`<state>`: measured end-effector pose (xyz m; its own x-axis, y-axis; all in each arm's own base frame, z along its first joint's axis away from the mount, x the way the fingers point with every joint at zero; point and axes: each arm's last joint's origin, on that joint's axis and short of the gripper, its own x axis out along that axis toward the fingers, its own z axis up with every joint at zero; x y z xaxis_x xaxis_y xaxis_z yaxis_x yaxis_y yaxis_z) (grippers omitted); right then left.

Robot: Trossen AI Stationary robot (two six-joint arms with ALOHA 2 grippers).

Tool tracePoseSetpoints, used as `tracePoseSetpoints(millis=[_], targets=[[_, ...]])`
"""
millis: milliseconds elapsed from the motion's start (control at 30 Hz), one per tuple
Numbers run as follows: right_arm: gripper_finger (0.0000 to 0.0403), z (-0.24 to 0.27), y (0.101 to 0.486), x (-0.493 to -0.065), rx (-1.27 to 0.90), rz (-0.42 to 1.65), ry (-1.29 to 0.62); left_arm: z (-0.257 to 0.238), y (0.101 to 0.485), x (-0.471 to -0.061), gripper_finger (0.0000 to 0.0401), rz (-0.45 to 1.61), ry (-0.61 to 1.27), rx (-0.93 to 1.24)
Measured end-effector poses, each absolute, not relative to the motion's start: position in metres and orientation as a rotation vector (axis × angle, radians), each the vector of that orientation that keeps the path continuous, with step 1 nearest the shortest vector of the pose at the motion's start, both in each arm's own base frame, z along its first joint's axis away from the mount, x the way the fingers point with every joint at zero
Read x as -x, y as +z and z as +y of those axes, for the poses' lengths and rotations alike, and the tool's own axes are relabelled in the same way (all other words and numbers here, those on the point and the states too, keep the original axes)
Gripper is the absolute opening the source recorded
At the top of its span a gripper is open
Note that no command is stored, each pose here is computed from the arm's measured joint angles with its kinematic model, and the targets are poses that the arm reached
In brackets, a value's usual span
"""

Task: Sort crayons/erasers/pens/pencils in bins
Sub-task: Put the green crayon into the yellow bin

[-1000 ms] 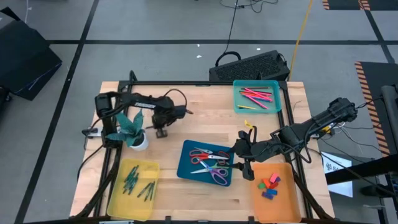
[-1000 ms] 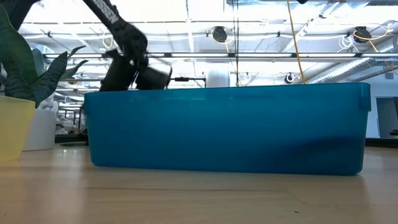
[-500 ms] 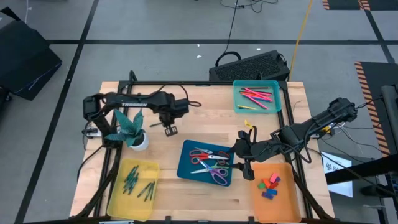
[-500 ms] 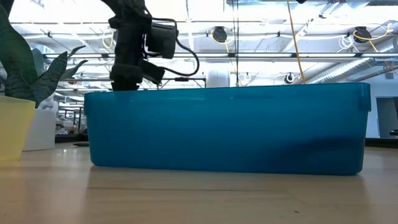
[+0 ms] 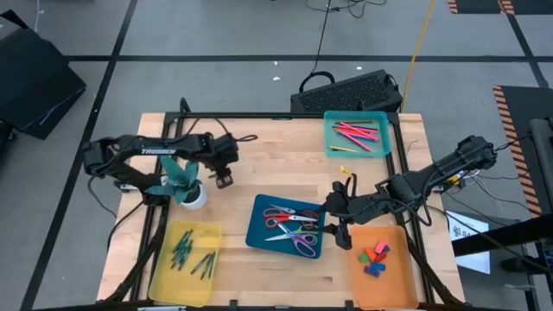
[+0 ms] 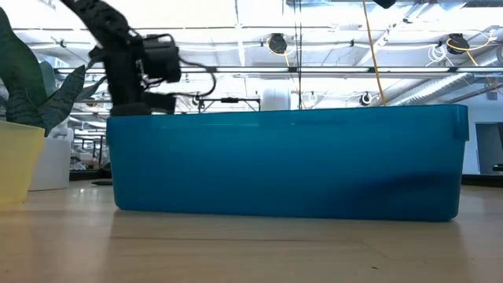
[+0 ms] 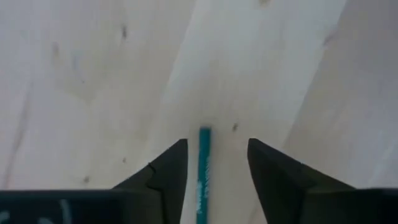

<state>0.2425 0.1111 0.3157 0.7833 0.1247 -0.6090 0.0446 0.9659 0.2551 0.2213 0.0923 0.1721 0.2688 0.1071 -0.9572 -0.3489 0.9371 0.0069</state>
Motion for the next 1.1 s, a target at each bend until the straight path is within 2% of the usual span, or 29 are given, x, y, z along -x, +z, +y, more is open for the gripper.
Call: tracePoseSetpoints(millis=[133,367,500,700,900,1100], targets=[[0.0251,0.106,0.316,-0.245,-0.272,0.665,0.026,0.095,0.149,-0.206,0.0173,1.308,0.371,0.247],[0.0251,0.098,0.317,-0.249,-0.316,0.644,-0.008,0.097,0.125,-0.193,0.0137,1.235,0.367,0.262],[0.0251,0.095,0.317,-0.251,-0.346,0.642,-0.030,0.100,0.121,-0.190,0.0098,1.201,0.371,0.277],[0.0251,0.092,0.319,-0.253,-0.358,0.617,-0.033,0.109,0.119,-0.190,0.0015,1.106,0.407,0.348],[0.0251,0.085,0.321,-0.257,-0.337,0.592,-0.048,0.108,0.119,-0.194,0.0032,1.061,0.466,0.392],[0.0251,0.075,0.321,-0.261,-0.337,0.580,-0.079,0.111,0.135,-0.216,0.0016,0.909,0.476,0.381]])
